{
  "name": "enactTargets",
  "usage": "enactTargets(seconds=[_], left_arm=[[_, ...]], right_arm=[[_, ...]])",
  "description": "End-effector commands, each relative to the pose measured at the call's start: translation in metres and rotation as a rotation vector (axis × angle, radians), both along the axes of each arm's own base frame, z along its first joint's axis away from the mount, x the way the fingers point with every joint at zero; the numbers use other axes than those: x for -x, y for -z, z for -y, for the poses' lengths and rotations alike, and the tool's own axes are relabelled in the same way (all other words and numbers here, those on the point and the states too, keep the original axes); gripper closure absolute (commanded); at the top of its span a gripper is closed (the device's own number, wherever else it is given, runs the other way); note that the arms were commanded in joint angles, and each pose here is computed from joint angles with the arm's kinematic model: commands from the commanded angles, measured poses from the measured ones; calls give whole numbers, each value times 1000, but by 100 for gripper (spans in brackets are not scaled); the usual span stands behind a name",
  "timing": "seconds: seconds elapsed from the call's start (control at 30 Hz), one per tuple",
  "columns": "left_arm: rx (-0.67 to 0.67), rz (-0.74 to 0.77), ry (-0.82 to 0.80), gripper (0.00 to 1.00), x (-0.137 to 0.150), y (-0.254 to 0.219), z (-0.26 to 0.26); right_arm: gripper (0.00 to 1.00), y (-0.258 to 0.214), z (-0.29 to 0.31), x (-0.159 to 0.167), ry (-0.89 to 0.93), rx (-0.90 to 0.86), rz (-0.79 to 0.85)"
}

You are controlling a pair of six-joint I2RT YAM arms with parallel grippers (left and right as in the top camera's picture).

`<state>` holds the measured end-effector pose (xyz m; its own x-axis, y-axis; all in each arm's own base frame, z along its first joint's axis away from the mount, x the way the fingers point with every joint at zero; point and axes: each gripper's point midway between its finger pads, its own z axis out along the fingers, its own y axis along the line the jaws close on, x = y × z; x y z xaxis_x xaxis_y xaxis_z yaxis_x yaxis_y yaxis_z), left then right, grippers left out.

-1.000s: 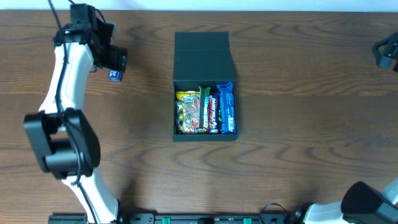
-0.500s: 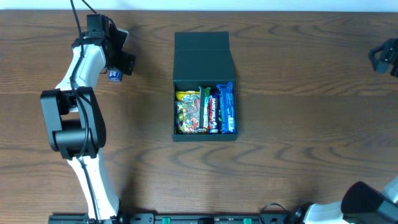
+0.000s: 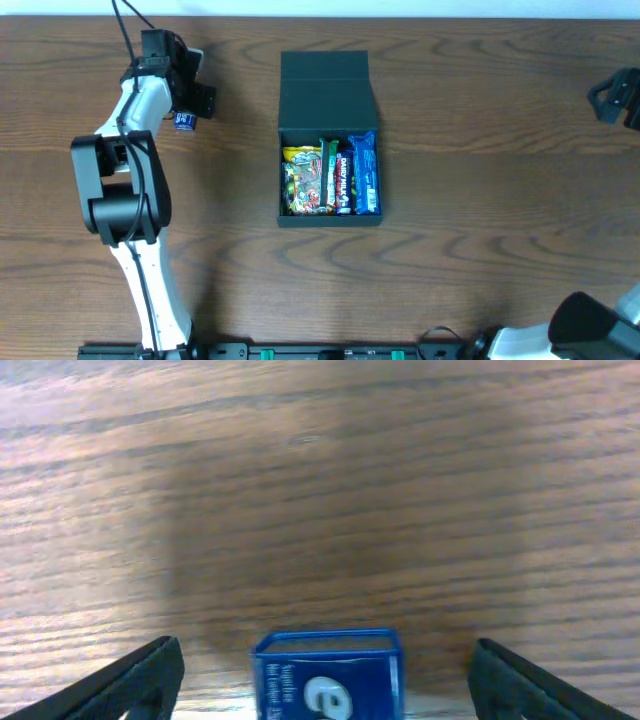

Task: Pack container
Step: 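Grasp the blue Eclipse mint tin with the left gripper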

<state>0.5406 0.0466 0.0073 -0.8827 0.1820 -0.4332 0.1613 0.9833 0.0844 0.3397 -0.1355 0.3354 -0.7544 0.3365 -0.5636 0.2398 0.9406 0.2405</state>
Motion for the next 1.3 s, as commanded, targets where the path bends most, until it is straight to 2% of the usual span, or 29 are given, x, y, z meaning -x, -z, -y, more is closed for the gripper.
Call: enactTargets(seconds=[0.0, 0.13, 0.37, 0.47, 0.57, 0.8, 1.1, 1.17, 1.27], left_arm=[[5, -25, -55, 12, 4, 13, -11], [26, -43, -87, 16, 9, 15, -14], [111, -60, -70, 36, 14, 16, -8], [116, -66, -79, 37, 15, 17, -9], [116, -66, -79, 46, 15, 17, -8], [126, -67, -102, 55, 15, 17, -8], [191, -52, -227, 89, 8, 4, -8], [205, -44, -237, 94, 4, -6, -7], [234, -28, -254, 94, -1, -29, -4]], right_arm=[[1, 2, 0, 1, -10, 6, -8], [1, 2, 0, 1, -10, 6, -8], [1, 2, 0, 1, -10, 6, -8], [1, 2, 0, 1, -10, 6, -8], [1, 2, 0, 1, -10, 7, -7], [1, 2, 0, 1, -10, 6, -8], [1, 2, 0, 1, -10, 8, -5], [1, 2, 0, 0, -10, 9, -4], [1, 2, 0, 0, -10, 9, -3]])
